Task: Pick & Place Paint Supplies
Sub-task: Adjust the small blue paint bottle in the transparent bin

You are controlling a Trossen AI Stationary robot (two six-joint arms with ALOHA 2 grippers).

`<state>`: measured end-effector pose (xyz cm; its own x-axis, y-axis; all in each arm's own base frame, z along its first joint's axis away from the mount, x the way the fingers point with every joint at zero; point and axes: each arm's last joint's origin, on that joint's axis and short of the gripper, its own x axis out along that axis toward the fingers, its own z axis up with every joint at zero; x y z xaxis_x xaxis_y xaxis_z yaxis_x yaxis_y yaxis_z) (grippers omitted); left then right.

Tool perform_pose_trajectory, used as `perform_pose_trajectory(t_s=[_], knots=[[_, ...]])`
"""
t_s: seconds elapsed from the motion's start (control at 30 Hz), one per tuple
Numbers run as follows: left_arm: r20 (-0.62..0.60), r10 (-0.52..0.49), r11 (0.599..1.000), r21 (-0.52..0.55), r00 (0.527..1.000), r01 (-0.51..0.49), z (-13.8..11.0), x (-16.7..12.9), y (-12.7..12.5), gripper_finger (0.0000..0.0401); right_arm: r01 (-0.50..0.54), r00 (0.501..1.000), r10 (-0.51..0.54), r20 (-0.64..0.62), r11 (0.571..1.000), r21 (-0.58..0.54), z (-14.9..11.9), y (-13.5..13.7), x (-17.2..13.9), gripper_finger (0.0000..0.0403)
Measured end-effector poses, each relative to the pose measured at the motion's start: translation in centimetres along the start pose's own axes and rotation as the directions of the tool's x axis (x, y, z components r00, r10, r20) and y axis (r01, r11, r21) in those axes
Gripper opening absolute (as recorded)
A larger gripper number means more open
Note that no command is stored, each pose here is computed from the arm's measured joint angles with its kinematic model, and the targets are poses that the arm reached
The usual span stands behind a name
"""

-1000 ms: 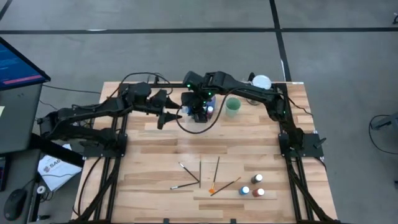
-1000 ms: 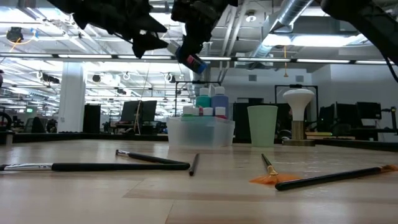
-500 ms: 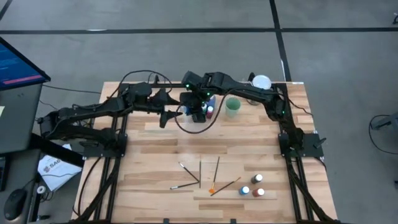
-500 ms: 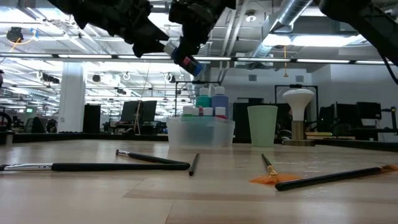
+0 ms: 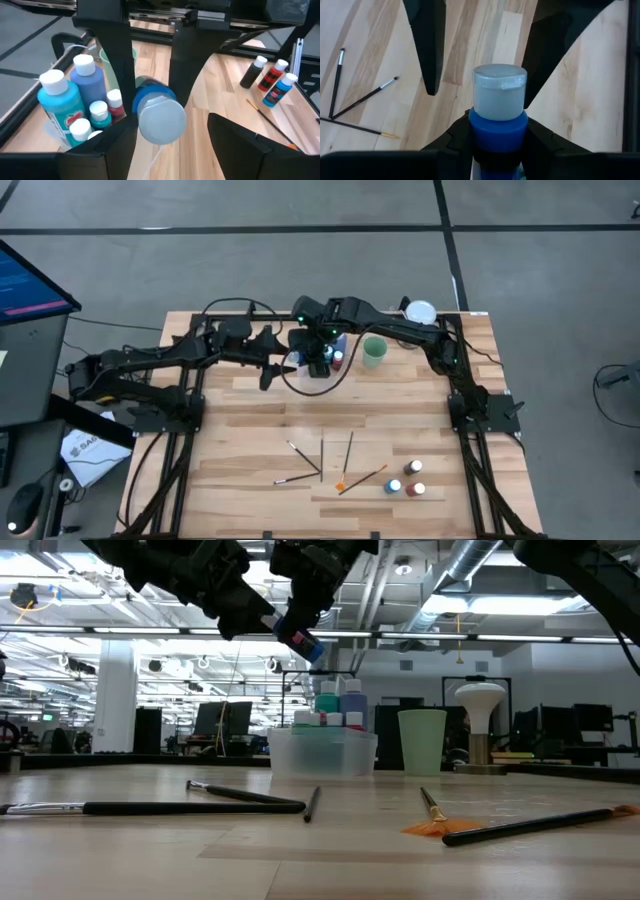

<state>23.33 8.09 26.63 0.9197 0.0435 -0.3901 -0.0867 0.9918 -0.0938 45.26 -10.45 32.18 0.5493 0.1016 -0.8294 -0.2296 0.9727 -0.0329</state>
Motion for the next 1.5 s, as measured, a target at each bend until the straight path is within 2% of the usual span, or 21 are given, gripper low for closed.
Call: perform_pose_trajectory(t_s=[0.67,0.9,1.17,1.3,1.5], knots=[[0.025,0.031,0.999,0.011,0.999,-0.032,0.4,-0.4,-0.5,0.0233,-0.003,1.000,0.003,0.016,1.000,-0.012,0.5,0.7,0.2,0.0113],[0.026,0.032,0.999,0.011,0.999,-0.033,0.4,-0.4,-0.5,0.0191,-0.004,1.000,0.005,0.015,1.000,-0.013,0.5,0.8,0.2,0.0113],[0.029,0.058,0.998,0.014,0.998,-0.058,0.4,-0.4,-0.4,0.0119,-0.004,1.000,0.004,0.016,1.000,0.002,0.5,0.8,0.2,0.0115],[0.028,0.071,0.997,0.013,0.997,-0.071,0.4,-0.4,-0.4,0.0114,-0.003,1.000,0.003,0.017,1.000,-0.002,0.5,0.7,0.2,0.0139],[0.026,0.091,0.996,0.007,0.995,-0.092,0.4,-0.4,-0.3,0.0116,0.011,0.999,-0.010,0.034,0.999,-0.035,0.6,0.7,-1.1,0.0215]])
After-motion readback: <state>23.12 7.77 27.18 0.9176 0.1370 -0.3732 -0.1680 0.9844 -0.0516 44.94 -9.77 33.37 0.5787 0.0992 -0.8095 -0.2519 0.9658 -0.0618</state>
